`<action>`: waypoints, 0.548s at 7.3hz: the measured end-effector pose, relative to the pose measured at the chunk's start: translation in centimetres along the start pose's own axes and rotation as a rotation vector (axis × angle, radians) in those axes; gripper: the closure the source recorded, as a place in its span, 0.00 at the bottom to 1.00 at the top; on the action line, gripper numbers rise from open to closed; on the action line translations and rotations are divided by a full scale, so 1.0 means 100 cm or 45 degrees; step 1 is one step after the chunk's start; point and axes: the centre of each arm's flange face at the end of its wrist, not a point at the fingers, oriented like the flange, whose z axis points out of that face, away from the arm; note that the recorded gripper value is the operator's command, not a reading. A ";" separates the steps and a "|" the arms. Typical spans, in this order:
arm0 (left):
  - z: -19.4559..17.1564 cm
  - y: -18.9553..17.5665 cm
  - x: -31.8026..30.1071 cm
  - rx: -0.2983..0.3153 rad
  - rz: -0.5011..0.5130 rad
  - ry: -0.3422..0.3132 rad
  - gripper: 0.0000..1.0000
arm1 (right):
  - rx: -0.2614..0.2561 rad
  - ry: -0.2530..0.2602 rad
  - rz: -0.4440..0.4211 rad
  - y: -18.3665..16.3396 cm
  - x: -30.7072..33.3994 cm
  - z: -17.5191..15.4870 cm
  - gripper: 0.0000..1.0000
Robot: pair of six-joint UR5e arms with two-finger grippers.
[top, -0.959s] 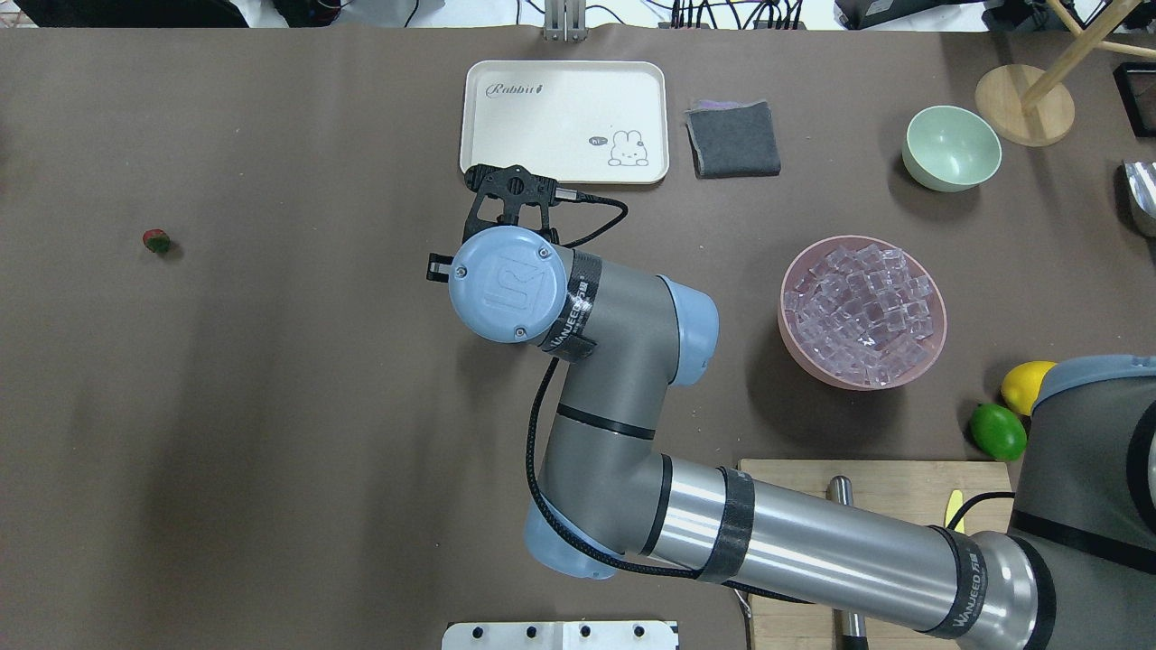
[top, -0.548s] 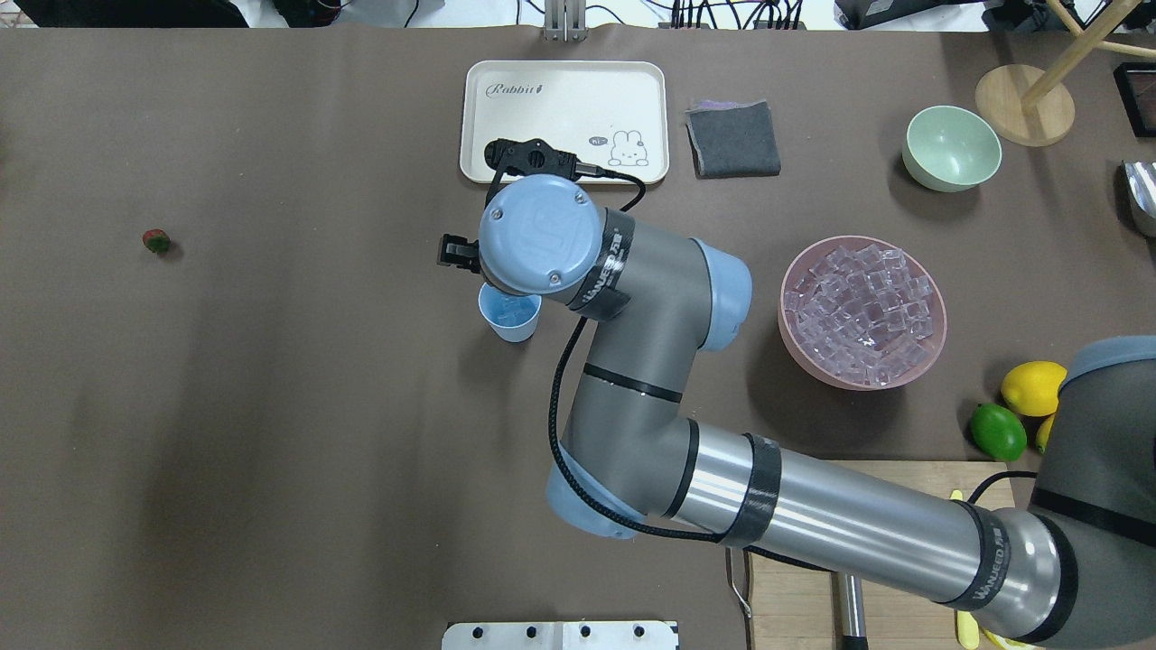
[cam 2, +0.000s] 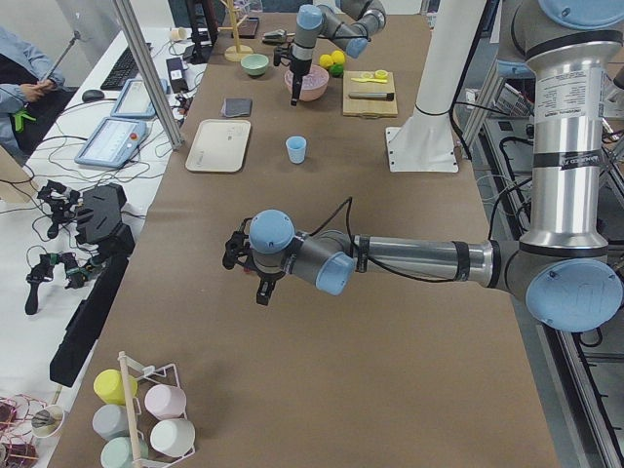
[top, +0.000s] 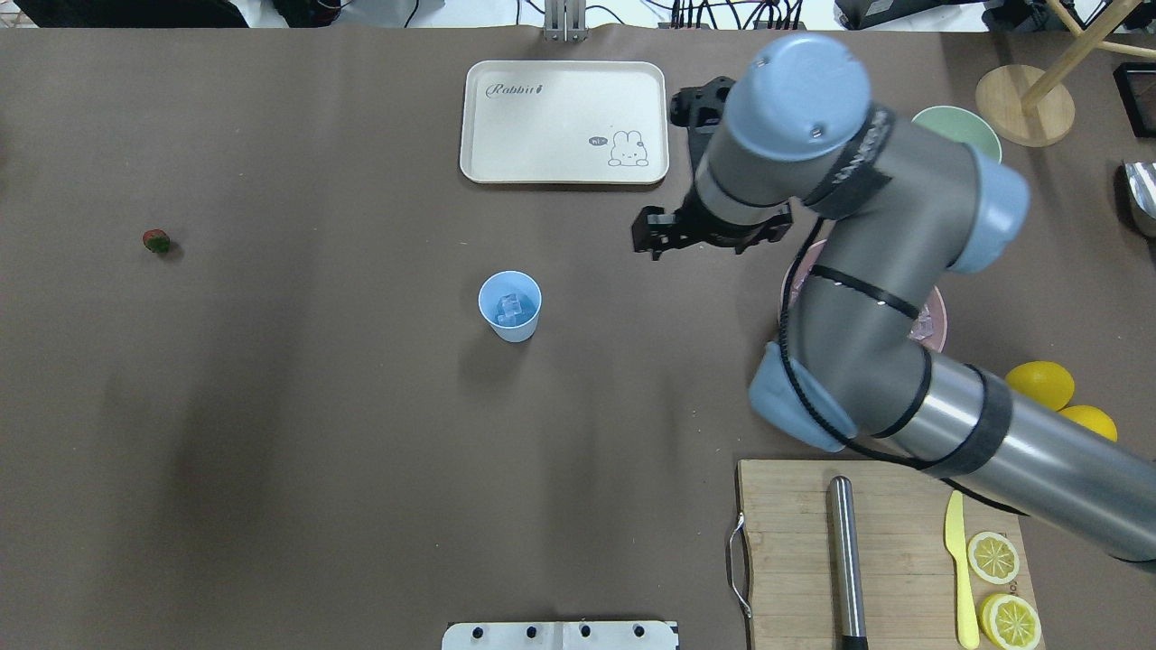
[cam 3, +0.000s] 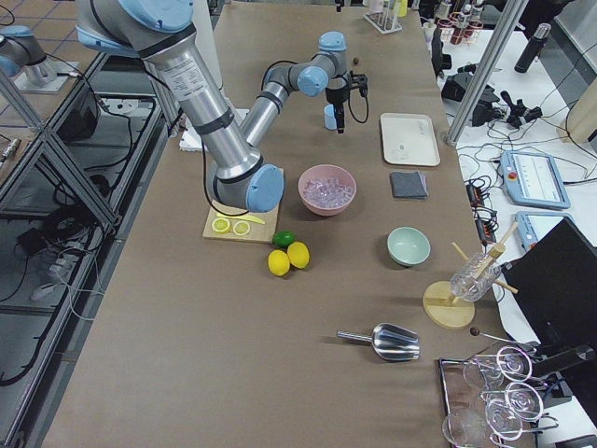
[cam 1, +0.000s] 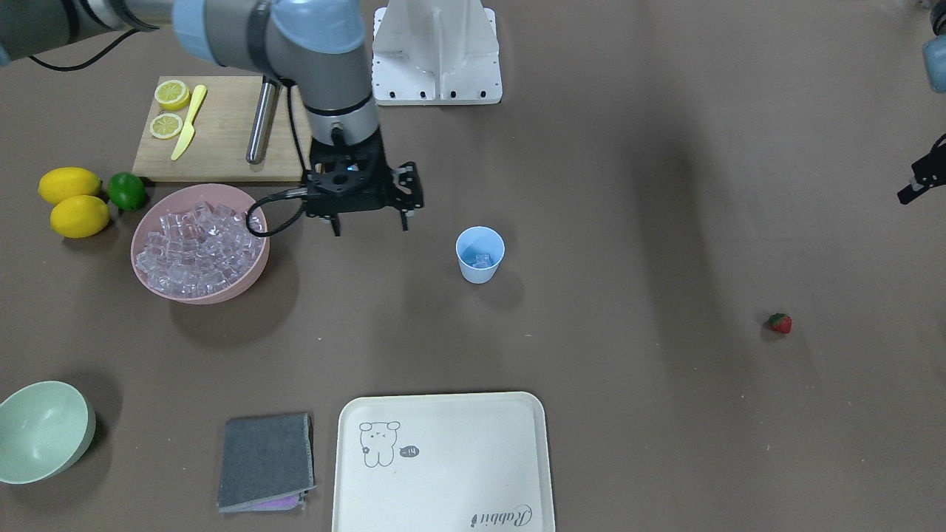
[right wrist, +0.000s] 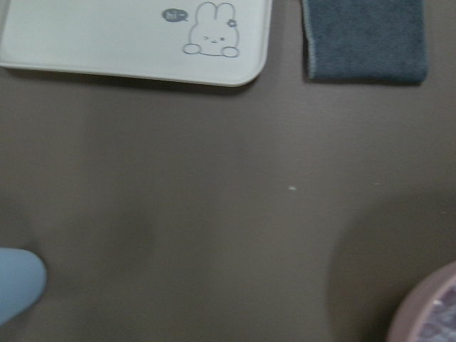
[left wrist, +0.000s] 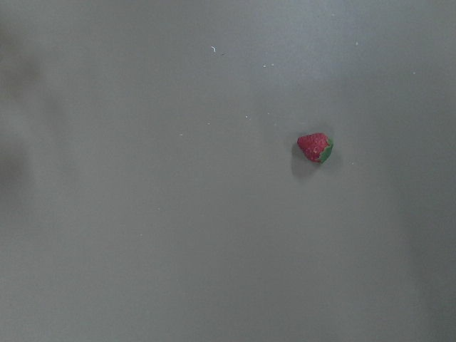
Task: Put ice and strawberries in cup
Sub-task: 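Withdraw the right arm to rest while the left arm reaches toward the strawberry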
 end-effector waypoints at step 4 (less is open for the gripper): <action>0.061 -0.049 0.063 -0.040 -0.017 -0.095 0.02 | -0.091 0.092 -0.273 -0.022 0.266 -0.035 0.00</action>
